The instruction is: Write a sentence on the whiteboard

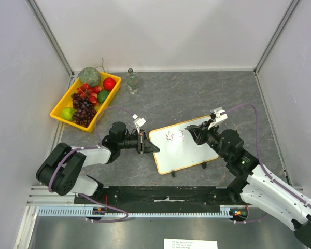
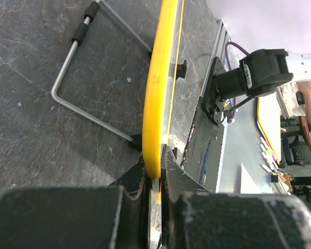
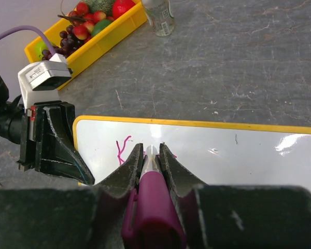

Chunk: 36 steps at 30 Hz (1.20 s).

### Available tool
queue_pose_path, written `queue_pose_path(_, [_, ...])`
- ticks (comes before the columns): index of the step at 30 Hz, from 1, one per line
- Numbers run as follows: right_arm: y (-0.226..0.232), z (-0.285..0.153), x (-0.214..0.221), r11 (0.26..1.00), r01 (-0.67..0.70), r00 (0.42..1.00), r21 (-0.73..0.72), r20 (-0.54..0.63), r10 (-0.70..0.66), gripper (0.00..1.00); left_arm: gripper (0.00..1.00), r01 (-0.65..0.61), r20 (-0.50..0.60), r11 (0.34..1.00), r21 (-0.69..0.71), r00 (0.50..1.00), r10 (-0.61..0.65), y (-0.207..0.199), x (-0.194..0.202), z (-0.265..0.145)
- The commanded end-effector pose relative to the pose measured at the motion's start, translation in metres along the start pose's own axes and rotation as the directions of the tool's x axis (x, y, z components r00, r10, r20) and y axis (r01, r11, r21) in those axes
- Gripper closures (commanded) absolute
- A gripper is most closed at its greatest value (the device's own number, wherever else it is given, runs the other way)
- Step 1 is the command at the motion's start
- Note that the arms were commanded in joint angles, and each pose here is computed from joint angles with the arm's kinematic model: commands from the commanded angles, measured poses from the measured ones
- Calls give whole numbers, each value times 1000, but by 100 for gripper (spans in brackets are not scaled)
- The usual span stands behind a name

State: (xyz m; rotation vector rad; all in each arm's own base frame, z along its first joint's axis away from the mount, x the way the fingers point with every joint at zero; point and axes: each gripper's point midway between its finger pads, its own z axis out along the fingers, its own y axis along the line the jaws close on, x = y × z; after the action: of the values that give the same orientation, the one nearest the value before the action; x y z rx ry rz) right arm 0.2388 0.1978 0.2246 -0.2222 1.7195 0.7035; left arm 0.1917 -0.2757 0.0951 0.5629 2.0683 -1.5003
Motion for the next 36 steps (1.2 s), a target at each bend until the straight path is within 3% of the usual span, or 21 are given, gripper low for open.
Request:
queue_pose_path(1, [0, 8, -25, 1000, -3, 997, 26, 74, 1, 100, 98, -36, -34, 992, -124, 999, 32, 31, 16, -1])
queue_pose_path(25, [-26, 6, 21, 993, 36, 999, 109, -22, -34, 100, 98, -34, -32, 992, -125, 999, 30, 31, 15, -1])
queue_pose_path(36, [-40, 3, 22, 983, 42, 999, 178, -17, -40, 100, 98, -36, -32, 992, -125, 999, 33, 31, 15, -2])
